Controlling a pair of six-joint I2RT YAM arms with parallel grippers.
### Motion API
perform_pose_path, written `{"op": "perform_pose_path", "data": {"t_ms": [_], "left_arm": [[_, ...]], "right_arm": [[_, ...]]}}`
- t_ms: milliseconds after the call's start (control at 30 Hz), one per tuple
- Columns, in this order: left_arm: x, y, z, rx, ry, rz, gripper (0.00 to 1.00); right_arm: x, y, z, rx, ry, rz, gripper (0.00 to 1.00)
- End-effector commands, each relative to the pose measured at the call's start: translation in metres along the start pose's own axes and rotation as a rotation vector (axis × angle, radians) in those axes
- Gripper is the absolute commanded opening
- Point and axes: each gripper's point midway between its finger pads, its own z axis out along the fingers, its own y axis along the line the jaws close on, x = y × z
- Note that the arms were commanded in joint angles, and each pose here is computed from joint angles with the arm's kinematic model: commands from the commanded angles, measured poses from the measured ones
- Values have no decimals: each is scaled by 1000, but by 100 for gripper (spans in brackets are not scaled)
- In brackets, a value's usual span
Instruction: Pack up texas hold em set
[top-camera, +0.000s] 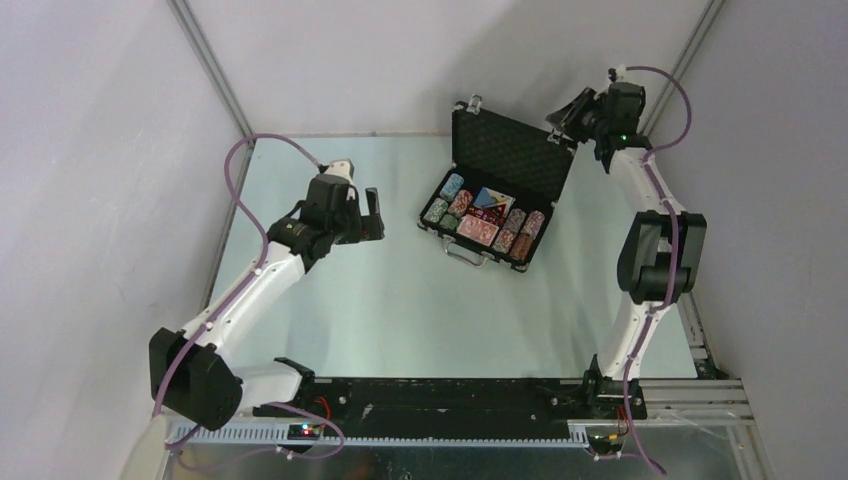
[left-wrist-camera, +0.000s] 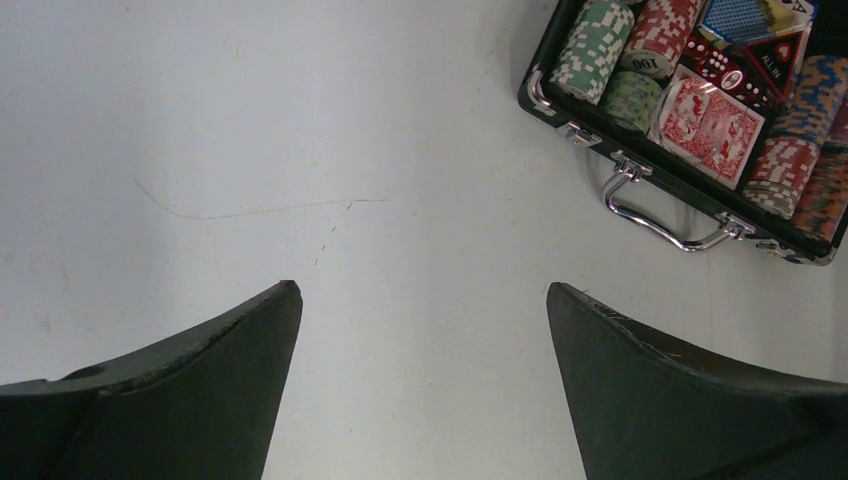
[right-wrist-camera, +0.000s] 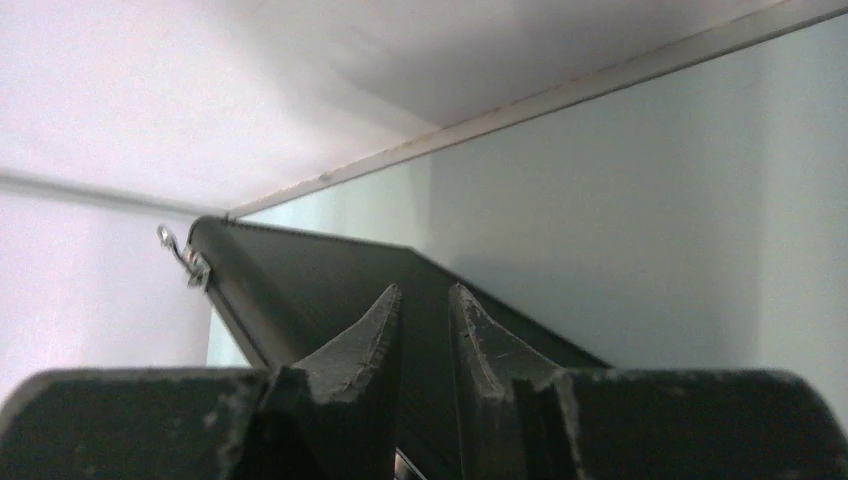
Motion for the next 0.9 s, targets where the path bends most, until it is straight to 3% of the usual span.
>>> {"op": "perform_pose_path", "data": {"t_ms": [0,367,567,700,867], "left_arm": [[-16,-10,-7,50,-63,-34,100],[-13,-11,-8,57,-68,-74,100],[-10,-27,-2,128,-45,-81,98],[-12,-49,-1,144,-29,17,97],[-1,-77,8,192,24,93,97]], "right_arm": [[83,47,-31,-133,176,-66,25],[187,-3,-102,47,388,-165,26],[187,-6,-120,99,366,-269,28],[195,6,-131,109,366,-438,29],[219,-5,-132,159,439,-524,30]]}}
